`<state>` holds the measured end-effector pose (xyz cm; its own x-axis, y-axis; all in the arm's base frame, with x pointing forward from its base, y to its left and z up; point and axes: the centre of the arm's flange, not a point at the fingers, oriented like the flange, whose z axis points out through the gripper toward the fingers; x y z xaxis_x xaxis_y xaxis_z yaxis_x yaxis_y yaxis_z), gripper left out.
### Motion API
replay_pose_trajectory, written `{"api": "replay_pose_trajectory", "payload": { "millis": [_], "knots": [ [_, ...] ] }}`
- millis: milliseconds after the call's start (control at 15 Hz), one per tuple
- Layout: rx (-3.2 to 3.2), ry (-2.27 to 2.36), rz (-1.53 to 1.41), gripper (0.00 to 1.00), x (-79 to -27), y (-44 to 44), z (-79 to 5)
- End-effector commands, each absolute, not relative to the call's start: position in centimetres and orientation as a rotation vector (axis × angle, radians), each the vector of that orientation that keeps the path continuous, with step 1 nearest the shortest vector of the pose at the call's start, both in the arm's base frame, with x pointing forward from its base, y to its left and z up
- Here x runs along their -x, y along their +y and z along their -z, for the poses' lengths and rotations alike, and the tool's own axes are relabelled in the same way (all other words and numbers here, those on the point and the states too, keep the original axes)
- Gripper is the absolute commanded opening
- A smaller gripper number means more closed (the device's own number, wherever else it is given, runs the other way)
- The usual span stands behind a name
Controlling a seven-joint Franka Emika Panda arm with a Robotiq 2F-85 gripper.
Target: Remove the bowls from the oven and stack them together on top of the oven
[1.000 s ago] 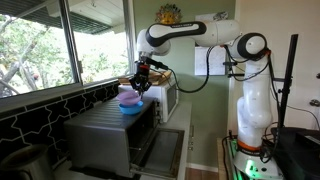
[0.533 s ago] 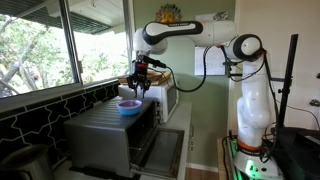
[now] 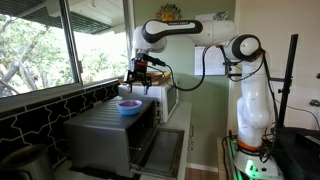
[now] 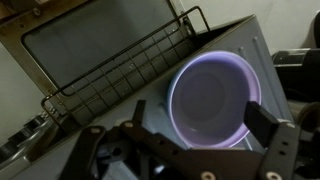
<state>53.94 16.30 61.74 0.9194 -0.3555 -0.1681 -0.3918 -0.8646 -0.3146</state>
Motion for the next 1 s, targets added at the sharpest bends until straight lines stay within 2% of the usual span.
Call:
{"api": "replay_pose_trajectory", "payload": {
  "millis": [0, 600, 933],
  "knots": [
    [2.788, 0.482, -0.082, 1.0, -51.3, 15.1, -62.0],
    [2.891, -0.018, 0.417, 1.0, -38.2, 13.9, -71.9],
    [2.793, -0.184, 0.76, 1.0, -35.5, 13.7, -74.0]
  ]
}}
